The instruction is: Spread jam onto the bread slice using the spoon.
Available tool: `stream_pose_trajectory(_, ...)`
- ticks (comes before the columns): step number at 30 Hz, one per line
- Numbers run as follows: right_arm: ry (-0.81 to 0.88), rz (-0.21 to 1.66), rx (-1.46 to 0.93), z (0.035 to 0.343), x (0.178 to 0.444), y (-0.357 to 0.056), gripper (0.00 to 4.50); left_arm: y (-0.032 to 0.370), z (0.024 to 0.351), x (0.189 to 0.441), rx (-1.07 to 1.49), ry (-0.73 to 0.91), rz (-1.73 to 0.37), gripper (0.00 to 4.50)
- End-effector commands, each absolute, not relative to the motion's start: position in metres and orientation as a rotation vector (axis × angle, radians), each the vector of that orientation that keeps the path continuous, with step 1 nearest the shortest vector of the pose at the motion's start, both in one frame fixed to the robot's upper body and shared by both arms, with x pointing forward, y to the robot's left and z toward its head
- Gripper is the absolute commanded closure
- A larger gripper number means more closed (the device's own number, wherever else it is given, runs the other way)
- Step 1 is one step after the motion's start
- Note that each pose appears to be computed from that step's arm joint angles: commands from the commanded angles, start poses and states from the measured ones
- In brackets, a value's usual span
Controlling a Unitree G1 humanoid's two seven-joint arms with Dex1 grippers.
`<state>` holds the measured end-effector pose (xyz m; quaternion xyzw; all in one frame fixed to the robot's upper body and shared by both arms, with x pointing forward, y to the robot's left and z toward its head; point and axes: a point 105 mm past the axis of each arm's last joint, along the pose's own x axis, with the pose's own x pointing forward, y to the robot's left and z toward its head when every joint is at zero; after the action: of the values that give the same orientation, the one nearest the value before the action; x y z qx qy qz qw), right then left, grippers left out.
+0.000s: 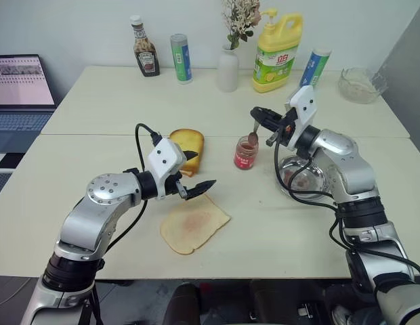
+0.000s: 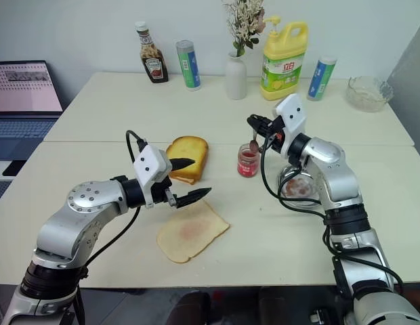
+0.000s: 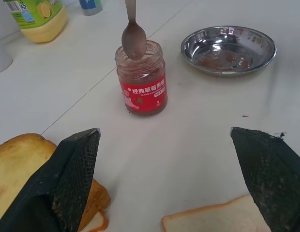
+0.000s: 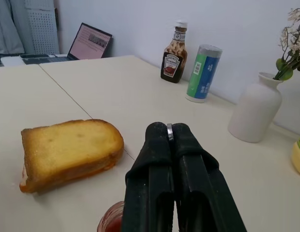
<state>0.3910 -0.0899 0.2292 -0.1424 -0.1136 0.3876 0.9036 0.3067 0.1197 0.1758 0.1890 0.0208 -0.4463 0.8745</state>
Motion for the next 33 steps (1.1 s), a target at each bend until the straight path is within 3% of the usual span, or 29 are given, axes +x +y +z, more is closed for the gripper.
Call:
stream_pose_trajectory(1, -0.282, 0.801, -0.384, 0.234, 0.391, -0.087, 4.48, 0.116, 0.186, 0.307, 0.406, 0.0, -0.935, 0.0)
stream_pose_trajectory(16, -0.206, 0.781, -0.447, 0.207, 0.403, -0.079, 4.48, 0.113, 0.184, 0.308, 0.416, 0.0, -0.941, 0.0)
stream_pose_trajectory(33, -0.044, 0.689, -0.033, 0.203, 0.41, -0.083, 4.48, 0.114, 0.181, 0.31, 0.426, -0.002, -0.938, 0.0)
